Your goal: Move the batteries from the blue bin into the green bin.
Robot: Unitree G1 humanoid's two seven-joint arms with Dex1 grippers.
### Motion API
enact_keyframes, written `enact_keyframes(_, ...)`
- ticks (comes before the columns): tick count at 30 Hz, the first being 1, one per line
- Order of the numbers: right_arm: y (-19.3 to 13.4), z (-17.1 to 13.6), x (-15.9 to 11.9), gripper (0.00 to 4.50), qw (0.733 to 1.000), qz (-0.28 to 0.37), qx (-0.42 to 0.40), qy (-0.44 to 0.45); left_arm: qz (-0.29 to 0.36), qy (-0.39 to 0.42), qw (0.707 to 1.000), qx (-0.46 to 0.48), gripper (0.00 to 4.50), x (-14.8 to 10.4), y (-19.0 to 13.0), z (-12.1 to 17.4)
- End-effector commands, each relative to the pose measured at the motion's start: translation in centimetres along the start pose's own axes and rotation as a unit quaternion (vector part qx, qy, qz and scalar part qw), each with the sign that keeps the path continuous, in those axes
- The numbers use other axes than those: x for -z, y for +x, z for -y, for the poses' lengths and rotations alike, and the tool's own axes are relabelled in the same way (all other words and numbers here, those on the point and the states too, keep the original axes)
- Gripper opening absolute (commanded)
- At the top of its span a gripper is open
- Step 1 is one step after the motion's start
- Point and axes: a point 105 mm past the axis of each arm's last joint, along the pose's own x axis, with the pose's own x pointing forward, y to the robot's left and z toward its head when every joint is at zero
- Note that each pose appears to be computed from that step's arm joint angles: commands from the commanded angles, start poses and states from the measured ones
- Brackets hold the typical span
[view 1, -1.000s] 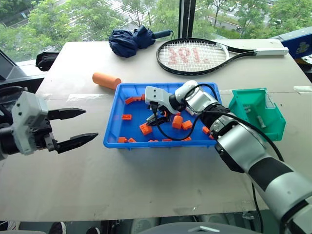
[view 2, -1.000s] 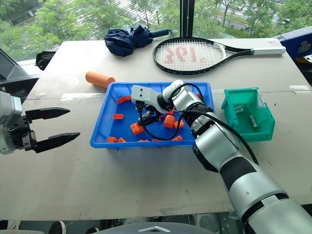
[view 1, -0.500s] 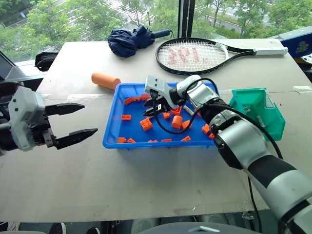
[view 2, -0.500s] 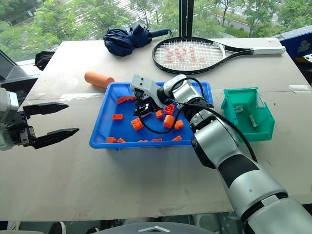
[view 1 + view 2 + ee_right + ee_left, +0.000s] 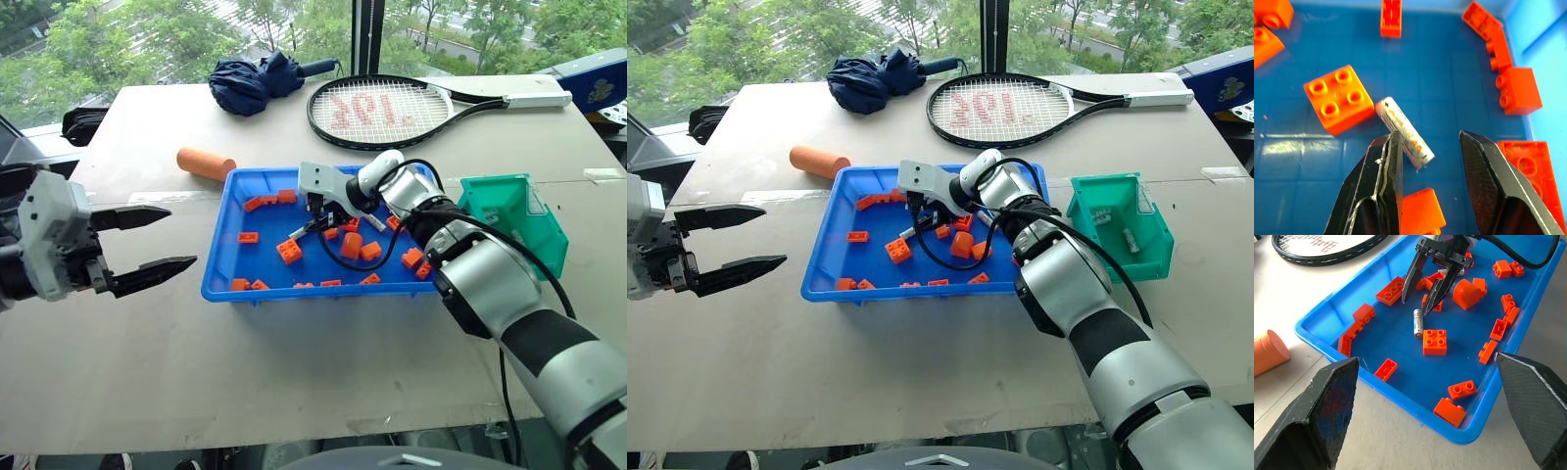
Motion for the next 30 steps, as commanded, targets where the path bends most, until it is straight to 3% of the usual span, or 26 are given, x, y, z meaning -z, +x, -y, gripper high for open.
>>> enact_keyframes(1, 0.5, -0.3, -0.6, 1.81, 1.000, 0.006, -0.005, -0.021, -0.004, 0.024, 1.000, -0.010, 4.50, -1.0, -0.6, -0.1)
enact_keyframes(13, 1.9, -1.9, 0.0, 1.81, 0.998, -0.037, -0.043, -0.033, -0.001, 0.024, 1.000, -0.017, 4.50, -1.3, -0.9, 0.2)
enact_keyframes(15, 2.2, -1.9, -0.2, 1.38, 0.998, -0.037, -0.037, -0.038, -0.005, 0.024, 0.999, -0.021, 4.50, -1.2, -0.9, 0.2)
enact_keyframes(19, 2.3, -1.8, -1.0, 0.02, 0.999, -0.020, -0.033, -0.035, -0.006, 0.023, 0.999, -0.021, 4.50, -1.2, -1.0, 0.4)
enact_keyframes(20, 2.2, -1.7, -1.2, 0.02, 0.999, -0.015, -0.033, -0.033, -0.004, 0.022, 1.000, -0.020, 4.50, -1.3, -0.9, 0.4)
enact_keyframes(25, -0.1, 0.1, -2.7, 0.02, 0.999, 0.037, -0.008, -0.018, 0.010, 0.024, 1.000, 0.000, 4.50, -1.7, 0.2, 0.8)
enact_keyframes(30, -5.6, 1.7, -4.8, 0.02, 0.987, 0.161, 0.019, 0.021, 0.033, 0.030, 0.998, 0.035, 4.50, -2.6, 2.0, 1.4)
